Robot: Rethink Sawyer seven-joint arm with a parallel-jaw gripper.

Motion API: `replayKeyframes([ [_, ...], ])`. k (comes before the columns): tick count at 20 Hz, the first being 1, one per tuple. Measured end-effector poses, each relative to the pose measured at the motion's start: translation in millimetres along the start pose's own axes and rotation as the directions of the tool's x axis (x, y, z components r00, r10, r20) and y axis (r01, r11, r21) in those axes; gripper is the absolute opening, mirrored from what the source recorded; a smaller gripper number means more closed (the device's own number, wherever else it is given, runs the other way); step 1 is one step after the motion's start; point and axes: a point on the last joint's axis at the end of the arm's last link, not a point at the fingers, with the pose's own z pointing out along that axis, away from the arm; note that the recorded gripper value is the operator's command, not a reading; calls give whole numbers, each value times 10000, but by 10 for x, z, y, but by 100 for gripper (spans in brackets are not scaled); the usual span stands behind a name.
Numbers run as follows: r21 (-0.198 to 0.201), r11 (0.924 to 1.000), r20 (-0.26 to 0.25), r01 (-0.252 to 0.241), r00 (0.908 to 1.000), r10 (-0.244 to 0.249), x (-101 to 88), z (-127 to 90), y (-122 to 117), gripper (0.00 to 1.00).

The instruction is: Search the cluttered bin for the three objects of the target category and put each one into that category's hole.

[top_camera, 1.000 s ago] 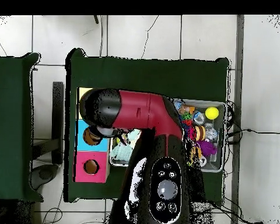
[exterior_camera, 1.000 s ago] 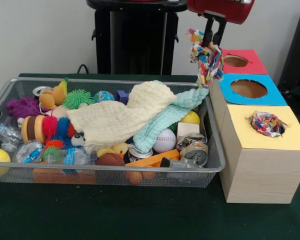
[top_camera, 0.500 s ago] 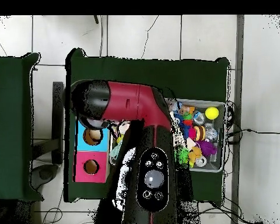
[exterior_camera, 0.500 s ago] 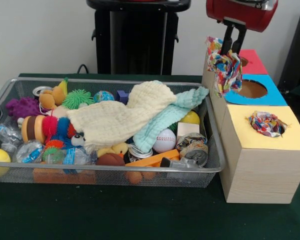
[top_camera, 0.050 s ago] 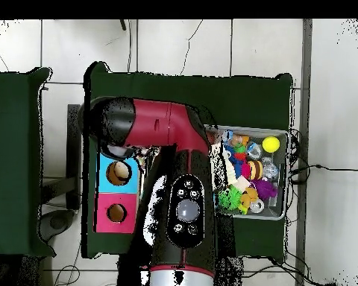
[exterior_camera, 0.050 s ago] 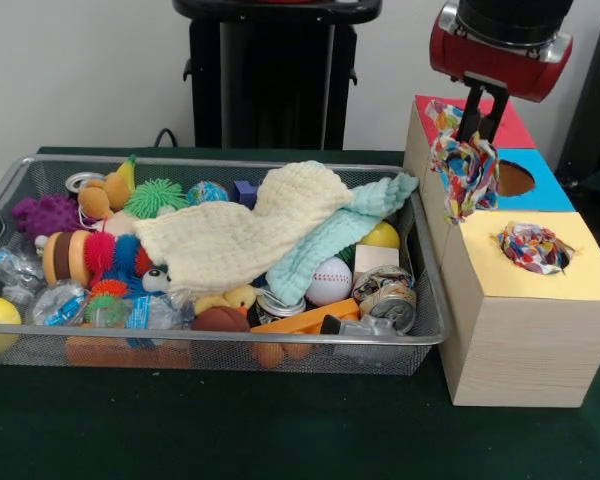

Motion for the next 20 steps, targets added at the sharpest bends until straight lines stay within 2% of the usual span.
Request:
replayKeyframes([
  [7,-6,10000,-251,94,9996,-94,6,228,177,0],
  [11,-36,10000,-250,89,9996,-90,4,284,288,0],
  [20,-216,9990,-42,-384,9993,383,-3,306,610,0],
])
